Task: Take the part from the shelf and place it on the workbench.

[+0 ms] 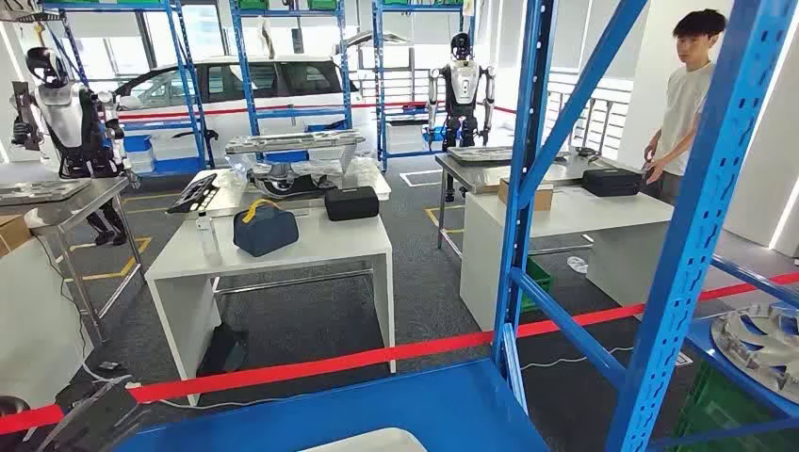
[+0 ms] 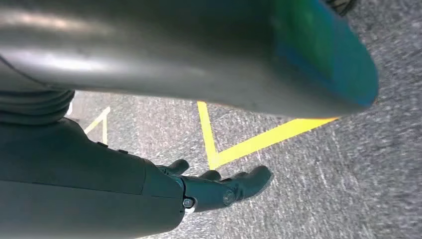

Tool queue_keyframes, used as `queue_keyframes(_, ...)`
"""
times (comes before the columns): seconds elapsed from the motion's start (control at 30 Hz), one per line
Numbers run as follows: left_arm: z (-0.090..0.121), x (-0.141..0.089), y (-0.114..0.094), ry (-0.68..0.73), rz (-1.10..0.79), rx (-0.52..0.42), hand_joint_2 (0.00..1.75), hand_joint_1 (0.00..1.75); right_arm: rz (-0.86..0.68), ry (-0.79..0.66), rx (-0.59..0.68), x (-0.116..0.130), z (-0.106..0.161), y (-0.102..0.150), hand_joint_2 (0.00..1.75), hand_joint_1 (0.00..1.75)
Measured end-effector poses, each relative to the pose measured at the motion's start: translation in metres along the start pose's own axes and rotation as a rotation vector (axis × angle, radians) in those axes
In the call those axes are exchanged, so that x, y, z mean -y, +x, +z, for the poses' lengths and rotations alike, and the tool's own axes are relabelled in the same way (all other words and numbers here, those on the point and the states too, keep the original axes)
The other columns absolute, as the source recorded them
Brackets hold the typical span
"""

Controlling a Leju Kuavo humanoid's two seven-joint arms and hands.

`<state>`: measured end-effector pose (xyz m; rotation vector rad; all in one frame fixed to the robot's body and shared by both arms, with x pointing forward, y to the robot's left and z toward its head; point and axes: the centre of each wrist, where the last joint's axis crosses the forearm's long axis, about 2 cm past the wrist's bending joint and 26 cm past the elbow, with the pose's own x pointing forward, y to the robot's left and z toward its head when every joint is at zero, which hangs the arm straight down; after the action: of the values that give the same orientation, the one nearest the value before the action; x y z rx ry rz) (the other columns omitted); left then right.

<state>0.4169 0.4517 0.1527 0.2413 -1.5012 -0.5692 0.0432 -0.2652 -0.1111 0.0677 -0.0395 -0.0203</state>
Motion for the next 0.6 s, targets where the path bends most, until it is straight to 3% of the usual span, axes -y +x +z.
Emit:
queue_keyframes(0.07,0.002,0.001,-0.003,-0.011,0.088,0.037,1.75,0.00,0.000,-0.002,-0.002,0.001,0.000,0.000,0.00,0.00)
queue_keyframes(0.33,0.029,0.013,-0.027,-0.089,0.681,0.349,1.75,0.00,-0.005,-0.009,-0.006,0.003,0.000,0.000,0.00,0.00)
queue_keyframes(0.43,0.038,0.018,-0.035,-0.086,0.758,0.425,1.75,0.00,-0.012,-0.012,-0.009,0.003,0.000,-0.001,0.00,0.00)
queue_keyframes(0.6,0.045,0.025,-0.041,-0.082,0.760,0.451,1.75,0.00,-0.016,-0.016,-0.009,0.003,0.000,-0.001,0.00,0.00)
